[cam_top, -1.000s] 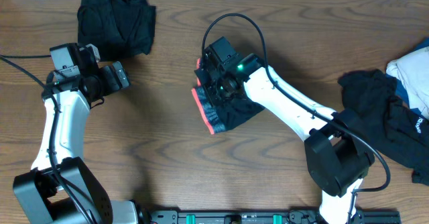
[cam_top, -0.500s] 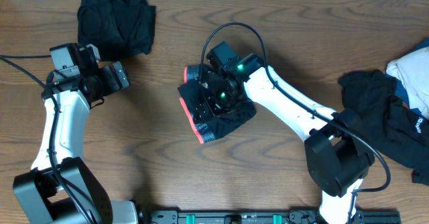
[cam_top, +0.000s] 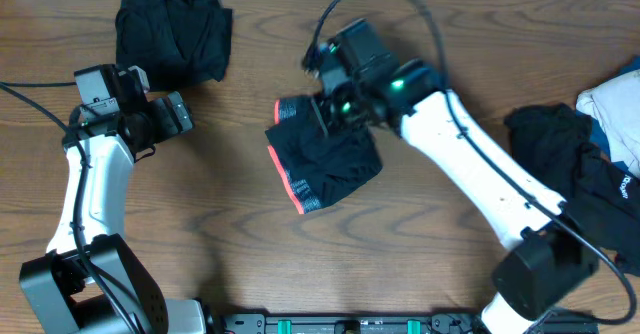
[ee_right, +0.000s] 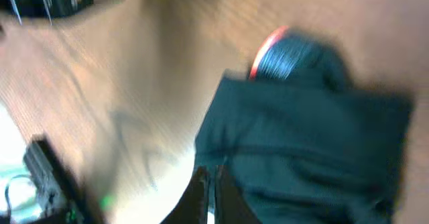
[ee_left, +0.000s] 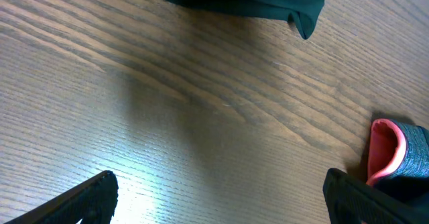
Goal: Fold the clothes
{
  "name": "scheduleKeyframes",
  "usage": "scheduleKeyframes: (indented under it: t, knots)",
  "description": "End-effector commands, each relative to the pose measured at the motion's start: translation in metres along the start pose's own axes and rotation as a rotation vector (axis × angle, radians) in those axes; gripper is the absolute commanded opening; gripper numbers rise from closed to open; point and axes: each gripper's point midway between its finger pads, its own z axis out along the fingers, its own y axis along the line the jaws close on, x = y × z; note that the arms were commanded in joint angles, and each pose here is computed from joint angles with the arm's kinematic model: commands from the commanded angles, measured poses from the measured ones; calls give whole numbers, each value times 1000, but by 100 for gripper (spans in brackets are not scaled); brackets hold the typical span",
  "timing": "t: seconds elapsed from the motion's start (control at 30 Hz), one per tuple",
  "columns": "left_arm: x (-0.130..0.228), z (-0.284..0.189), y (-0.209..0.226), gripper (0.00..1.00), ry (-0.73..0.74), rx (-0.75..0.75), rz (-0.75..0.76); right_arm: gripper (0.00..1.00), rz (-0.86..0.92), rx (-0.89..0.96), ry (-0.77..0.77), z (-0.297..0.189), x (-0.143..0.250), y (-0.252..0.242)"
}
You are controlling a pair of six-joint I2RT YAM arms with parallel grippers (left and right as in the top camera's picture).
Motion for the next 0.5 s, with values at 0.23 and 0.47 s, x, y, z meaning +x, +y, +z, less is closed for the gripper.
scheduleKeyframes:
  t: [0.23, 0.47]
  knots:
    - [-9, -8, -1, 98, -26, -3, -7, 1, 159, -281, 156, 85, 41, 0]
    - [-9, -8, -1, 98, -26, -3, -7, 1, 278, -445, 314, 120, 80, 2]
